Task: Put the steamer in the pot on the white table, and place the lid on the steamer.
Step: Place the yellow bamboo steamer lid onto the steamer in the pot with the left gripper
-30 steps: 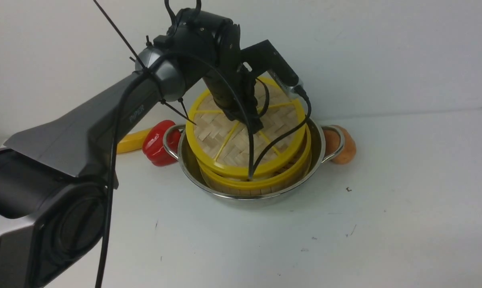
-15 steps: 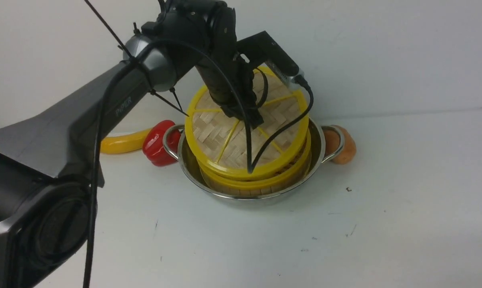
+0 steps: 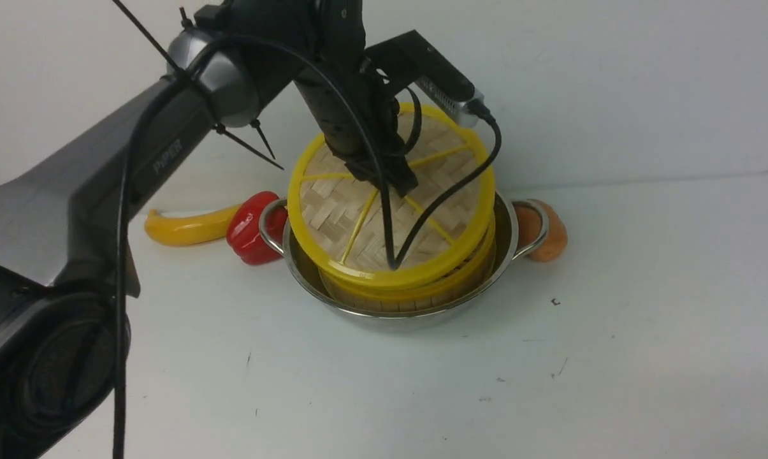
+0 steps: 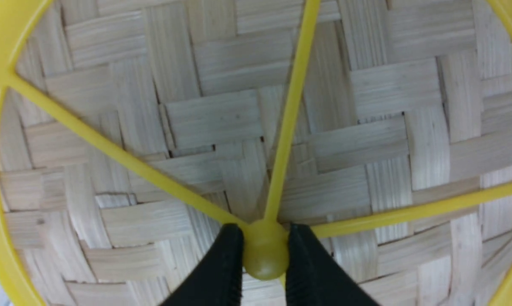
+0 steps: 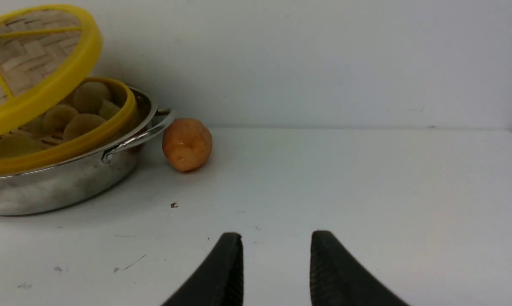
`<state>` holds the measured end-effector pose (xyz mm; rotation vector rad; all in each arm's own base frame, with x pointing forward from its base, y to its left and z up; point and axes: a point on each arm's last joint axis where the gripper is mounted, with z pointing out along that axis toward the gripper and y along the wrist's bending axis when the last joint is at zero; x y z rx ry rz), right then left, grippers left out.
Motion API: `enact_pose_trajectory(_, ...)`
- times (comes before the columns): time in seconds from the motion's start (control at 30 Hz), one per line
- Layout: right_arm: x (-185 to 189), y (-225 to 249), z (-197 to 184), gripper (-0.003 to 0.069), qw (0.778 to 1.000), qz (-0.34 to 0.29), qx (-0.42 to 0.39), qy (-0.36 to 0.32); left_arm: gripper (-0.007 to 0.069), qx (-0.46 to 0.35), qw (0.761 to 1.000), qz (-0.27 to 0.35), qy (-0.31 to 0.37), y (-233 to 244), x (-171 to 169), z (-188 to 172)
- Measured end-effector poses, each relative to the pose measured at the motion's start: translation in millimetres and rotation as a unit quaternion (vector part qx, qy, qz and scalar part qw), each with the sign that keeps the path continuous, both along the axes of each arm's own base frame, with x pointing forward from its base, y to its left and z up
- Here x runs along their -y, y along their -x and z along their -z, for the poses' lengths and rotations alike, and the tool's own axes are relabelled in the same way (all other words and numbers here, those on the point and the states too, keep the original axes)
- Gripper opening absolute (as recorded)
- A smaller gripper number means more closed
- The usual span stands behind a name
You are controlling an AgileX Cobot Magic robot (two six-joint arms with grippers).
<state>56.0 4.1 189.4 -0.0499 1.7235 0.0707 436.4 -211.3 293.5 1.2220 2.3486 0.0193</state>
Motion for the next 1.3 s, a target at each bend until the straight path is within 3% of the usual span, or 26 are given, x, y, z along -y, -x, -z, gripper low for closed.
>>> enact_pose_trajectory(0.43,0,0,0,0.0243,1.000,0.000,0.001,0.000,0.0118,0.007,1.000,0.027,0.003,-12,8,25)
enact_pose_trajectory(1.3,0,0,0,0.0243,1.000,0.000,0.001,0.000,0.0118,0.026,0.999,0.021,-0.020,-18,6,31)
